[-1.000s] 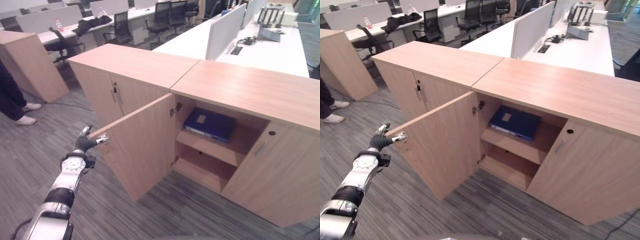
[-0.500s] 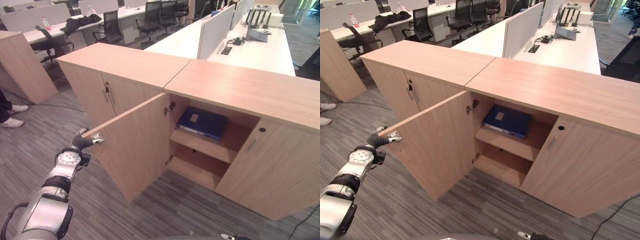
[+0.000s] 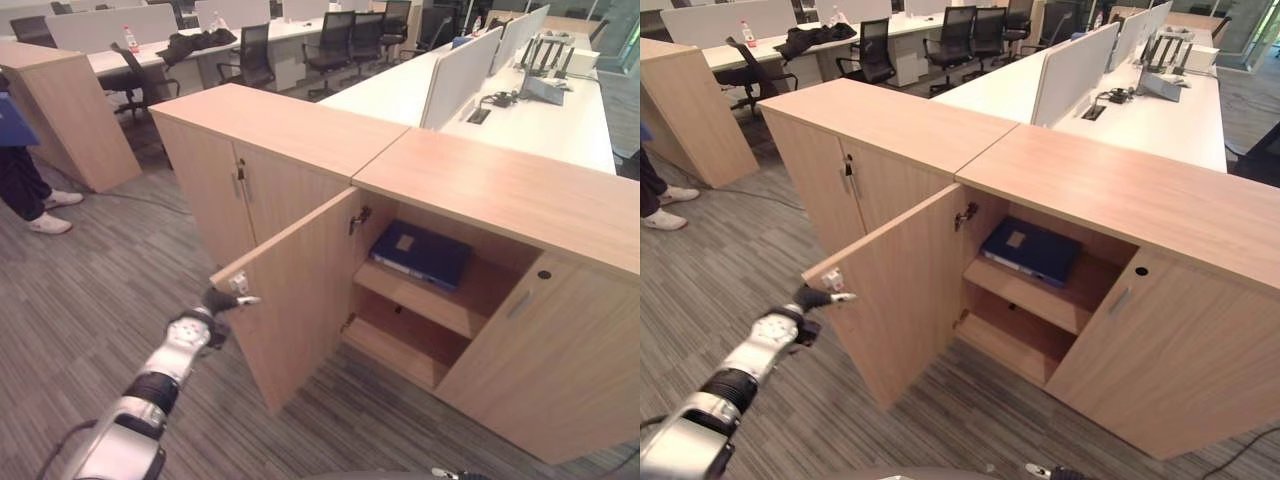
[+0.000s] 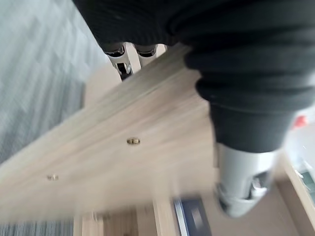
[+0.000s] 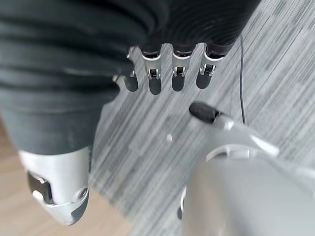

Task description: Put the empty folder in the office cabinet

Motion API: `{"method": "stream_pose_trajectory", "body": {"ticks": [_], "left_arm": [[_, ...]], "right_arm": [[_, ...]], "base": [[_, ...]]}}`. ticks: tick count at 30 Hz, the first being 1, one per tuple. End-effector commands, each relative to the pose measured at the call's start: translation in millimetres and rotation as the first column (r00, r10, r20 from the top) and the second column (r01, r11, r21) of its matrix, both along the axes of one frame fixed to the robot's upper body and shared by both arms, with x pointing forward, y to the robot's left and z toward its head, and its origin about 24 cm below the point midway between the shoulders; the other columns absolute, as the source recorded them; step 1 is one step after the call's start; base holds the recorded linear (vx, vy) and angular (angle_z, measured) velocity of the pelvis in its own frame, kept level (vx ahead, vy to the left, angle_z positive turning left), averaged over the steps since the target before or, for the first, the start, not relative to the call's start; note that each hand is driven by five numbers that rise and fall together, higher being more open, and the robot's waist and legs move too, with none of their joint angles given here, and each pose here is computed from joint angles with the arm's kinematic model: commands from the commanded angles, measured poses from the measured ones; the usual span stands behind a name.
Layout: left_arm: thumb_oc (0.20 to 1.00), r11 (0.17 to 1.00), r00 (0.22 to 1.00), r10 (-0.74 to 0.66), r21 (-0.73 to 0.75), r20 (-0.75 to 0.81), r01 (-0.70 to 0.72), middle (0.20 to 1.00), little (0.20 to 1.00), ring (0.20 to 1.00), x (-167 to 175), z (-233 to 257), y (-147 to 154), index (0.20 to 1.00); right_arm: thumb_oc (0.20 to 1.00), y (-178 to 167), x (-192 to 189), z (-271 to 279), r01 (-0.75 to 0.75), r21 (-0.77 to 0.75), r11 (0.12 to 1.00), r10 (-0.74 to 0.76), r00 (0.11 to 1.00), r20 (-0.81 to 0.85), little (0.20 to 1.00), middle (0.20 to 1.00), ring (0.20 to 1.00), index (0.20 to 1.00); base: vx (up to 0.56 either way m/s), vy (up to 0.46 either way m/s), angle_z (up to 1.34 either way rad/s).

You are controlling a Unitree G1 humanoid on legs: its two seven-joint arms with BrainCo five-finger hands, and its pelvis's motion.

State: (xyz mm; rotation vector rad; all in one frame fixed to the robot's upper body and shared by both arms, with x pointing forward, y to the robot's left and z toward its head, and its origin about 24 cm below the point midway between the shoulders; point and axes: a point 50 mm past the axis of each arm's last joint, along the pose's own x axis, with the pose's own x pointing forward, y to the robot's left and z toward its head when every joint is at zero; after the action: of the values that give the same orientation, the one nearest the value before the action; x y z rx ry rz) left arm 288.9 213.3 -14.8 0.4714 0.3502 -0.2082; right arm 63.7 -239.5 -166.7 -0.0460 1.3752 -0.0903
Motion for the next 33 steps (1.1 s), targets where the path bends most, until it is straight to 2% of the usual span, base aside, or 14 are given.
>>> {"method": "stream_pose_trajectory", "body": {"ticks": [1,4,8,9,10,11,12,14,16,18,26,33], "left_arm": [[1.000,0.940,0.956,-0.276,-0.182,0.100,0.290,1.000,1.000,1.000,22,19,-96,1.000],[1.000,0.896,0.927,-0.355,-0.238,0.123,0.375,1.000,1.000,1.000,14,22,-122,1.000],[1.000,0.791,0.836,-0.498,-0.273,0.232,0.547,1.000,1.000,1.000,6,49,-150,1.000],[1.000,0.682,0.748,-0.592,-0.308,0.300,0.663,1.000,1.000,1.000,-3,71,-165,1.000],[1.000,0.610,0.696,-0.632,-0.335,0.340,0.718,1.000,1.000,1.000,-9,85,-173,1.000],[1.000,0.610,0.696,-0.632,-0.335,0.340,0.718,1.000,1.000,1.000,-9,85,-172,1.000],[1.000,0.548,0.648,-0.659,-0.346,0.382,0.762,1.000,1.000,1.000,-14,98,-178,1.000],[1.000,0.511,0.601,-0.685,-0.316,0.412,0.799,1.000,1.000,1.000,-17,108,-182,1.000],[1.000,0.512,0.574,-0.705,-0.262,0.416,0.818,1.000,1.000,1.000,-17,110,-183,1.000],[1.000,0.522,0.580,-0.704,-0.255,0.411,0.814,1.000,1.000,1.000,-16,108,-182,1.000],[1.000,0.626,0.679,-0.643,-0.267,0.355,0.733,1.000,1.000,1.000,-12,89,-157,1.000],[1.000,0.659,0.728,-0.592,-0.313,0.345,0.684,1.000,1.000,1.000,-13,84,-146,1.000]], "right_arm": [[1.000,-4,20,4,-0.010,-0.029,1.000,0.010,1.000,0.022,1.000,1.000,1.000,1.000],[1.000,0,22,3,-0.008,-0.023,1.000,0.009,1.000,0.030,1.000,1.000,1.000,1.000],[1.000,2,32,5,-0.008,-0.021,1.000,0.009,0.998,0.066,1.000,1.000,1.000,1.000],[1.000,5,36,5,-0.034,-0.018,0.999,0.036,0.997,0.073,1.000,1.000,1.000,1.000],[1.000,6,36,5,-0.058,-0.017,0.998,0.059,0.996,0.068,1.000,1.000,1.000,1.000],[1.000,6,36,5,-0.058,-0.016,0.998,0.059,0.996,0.068,1.000,1.000,1.000,1.000],[1.000,7,35,4,-0.081,-0.015,0.997,0.081,0.995,0.054,1.000,1.000,1.000,1.000],[1.000,9,32,3,-0.100,-0.013,0.995,0.101,0.994,0.037,1.000,1.000,1.000,1.000],[1.000,10,32,3,-0.123,-0.012,0.992,0.124,0.992,0.028,1.000,1.000,1.000,1.000],[1.000,10,31,3,-0.130,-0.012,0.991,0.130,0.991,0.021,1.000,1.000,1.000,1.000],[1.000,8,21,2,-0.126,-0.013,0.992,0.125,0.992,-0.027,1.000,1.000,1.000,1.000],[1.000,3,14,1,-0.125,-0.023,0.992,0.123,0.991,-0.058,1.000,1.000,1.000,1.000]], "base": [[0.00,-0.006,0.04],[-0.01,-0.007,0.09],[-0.01,-0.004,0.08],[0.00,0.000,0.00],[0.00,0.000,0.00],[0.01,0.010,-0.05],[0.01,0.012,-0.06],[0.01,0.010,-0.08],[0.01,0.002,-0.08],[0.01,0.001,-0.11],[0.01,-0.007,-0.15],[0.00,-0.003,-0.11]]}}
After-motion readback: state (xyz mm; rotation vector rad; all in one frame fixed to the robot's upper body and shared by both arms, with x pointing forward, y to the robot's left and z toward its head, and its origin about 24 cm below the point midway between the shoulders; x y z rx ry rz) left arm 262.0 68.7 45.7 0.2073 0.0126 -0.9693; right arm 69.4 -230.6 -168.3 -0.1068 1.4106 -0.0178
